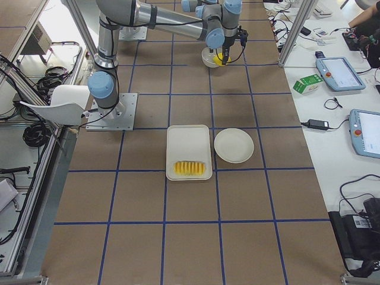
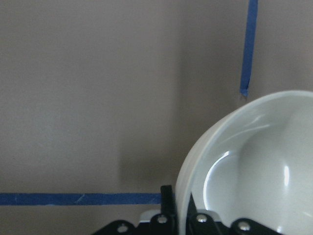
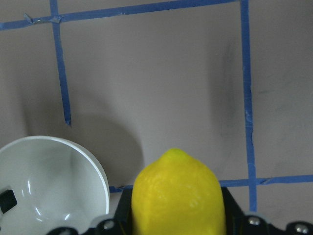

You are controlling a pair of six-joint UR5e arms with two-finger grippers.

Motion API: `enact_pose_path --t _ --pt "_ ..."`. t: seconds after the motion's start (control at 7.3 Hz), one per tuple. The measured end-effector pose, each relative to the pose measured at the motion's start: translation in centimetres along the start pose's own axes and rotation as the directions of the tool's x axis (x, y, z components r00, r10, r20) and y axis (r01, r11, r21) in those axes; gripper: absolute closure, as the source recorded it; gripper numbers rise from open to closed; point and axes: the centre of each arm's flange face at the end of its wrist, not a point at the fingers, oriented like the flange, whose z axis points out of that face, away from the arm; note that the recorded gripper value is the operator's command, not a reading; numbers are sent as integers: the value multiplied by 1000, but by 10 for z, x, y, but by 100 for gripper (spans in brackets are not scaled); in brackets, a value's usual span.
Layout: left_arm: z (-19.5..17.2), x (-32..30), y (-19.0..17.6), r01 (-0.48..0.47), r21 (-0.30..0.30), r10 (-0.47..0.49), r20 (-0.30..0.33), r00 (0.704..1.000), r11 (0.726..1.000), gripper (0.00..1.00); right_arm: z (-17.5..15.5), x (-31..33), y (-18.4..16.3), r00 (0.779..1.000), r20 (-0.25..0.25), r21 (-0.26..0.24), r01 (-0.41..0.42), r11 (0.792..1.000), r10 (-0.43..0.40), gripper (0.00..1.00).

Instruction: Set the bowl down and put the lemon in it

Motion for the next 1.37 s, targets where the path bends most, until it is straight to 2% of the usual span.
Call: enact_pose_path --t 0.41,0.68,1.1,1.37 --pt "-7 3 -1 8 2 -8 5 1000 1000 0 30 -40 15 1000 -2 15 -12 1000 12 71" --pt "-40 6 -10 -15 1 15 35 999 1000 0 32 -48 18 1000 1 20 -15 1000 15 71" --pt "-126 -7 -37 -81 -62 92 198 976 995 0 35 -80 36 1000 7 21 -30 999 30 71" --pt "-202 -27 -48 -102 -94 123 255 959 990 0 50 -110 52 1000 -1 14 -16 1000 16 71"
